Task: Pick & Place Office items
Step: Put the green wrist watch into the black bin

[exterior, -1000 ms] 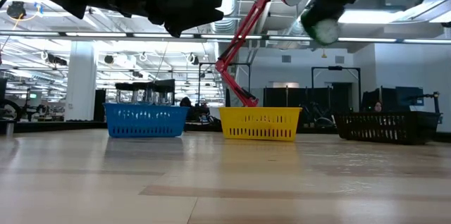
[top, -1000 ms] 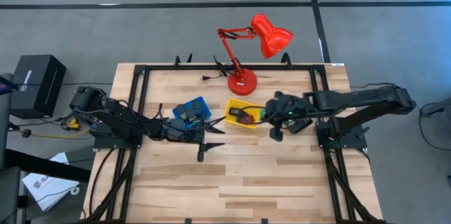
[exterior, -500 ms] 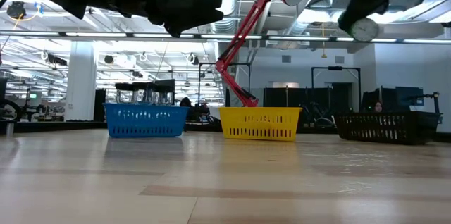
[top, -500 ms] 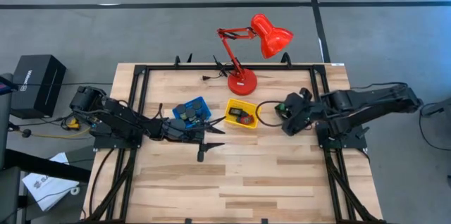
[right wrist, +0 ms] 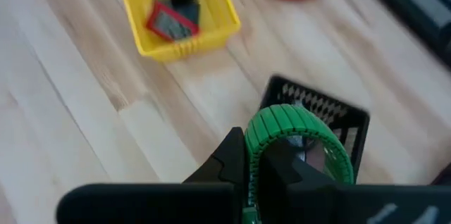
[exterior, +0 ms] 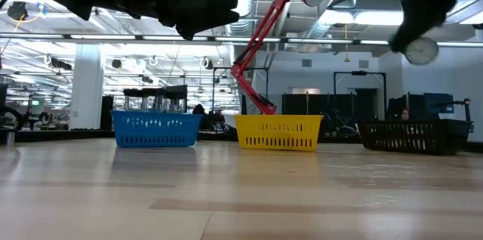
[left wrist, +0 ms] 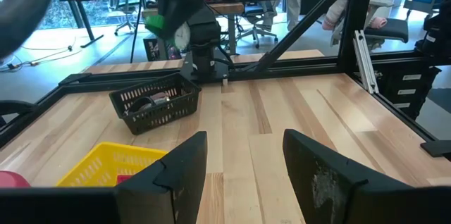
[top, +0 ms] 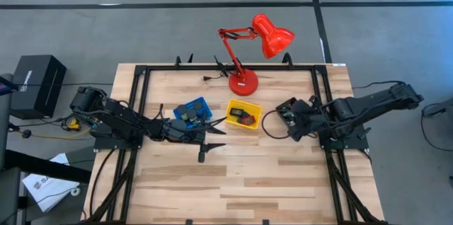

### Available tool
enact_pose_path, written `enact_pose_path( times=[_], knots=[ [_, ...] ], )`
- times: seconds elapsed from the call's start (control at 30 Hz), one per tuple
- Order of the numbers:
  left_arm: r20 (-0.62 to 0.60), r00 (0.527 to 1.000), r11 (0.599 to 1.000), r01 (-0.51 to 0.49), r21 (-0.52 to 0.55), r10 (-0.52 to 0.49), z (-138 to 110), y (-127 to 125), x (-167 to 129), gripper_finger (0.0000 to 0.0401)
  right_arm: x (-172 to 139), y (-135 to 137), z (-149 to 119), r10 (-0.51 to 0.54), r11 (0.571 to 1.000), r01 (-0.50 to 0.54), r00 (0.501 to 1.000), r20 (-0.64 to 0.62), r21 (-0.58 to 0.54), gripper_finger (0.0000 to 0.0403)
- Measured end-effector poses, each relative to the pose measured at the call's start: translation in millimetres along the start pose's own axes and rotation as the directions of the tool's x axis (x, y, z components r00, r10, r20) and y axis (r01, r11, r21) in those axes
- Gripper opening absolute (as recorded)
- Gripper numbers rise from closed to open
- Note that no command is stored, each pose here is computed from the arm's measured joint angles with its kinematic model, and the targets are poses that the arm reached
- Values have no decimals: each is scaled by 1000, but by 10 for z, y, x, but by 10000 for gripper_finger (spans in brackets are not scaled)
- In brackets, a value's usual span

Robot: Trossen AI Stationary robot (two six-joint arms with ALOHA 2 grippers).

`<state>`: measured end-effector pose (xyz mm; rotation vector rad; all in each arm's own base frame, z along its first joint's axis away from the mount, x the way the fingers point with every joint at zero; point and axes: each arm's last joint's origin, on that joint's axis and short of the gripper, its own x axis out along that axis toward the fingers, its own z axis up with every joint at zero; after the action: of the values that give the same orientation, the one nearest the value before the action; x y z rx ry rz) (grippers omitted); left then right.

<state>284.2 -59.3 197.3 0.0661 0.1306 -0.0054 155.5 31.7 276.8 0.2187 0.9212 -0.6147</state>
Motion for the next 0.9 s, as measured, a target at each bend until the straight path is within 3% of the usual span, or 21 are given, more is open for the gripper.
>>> enact_pose_path(
  times=[0.43,0.6,0.73,0.9],
  knots=[
    [0,1000,1000,1,-8,-1,0,0,0,181,360,-190,-509,81,980,-75,996,-26,182,7],
    [1,1000,1000,3,-27,-3,1,-1,0,181,467,-289,-634,61,974,-56,998,-16,222,8],
    [2,1000,1000,3,-27,-3,2,-1,0,181,547,-364,-677,-21,961,18,1000,7,276,8],
    [3,1000,1000,3,-27,-3,3,-1,0,181,632,-430,-736,-63,910,51,998,16,411,9]
  ],
)
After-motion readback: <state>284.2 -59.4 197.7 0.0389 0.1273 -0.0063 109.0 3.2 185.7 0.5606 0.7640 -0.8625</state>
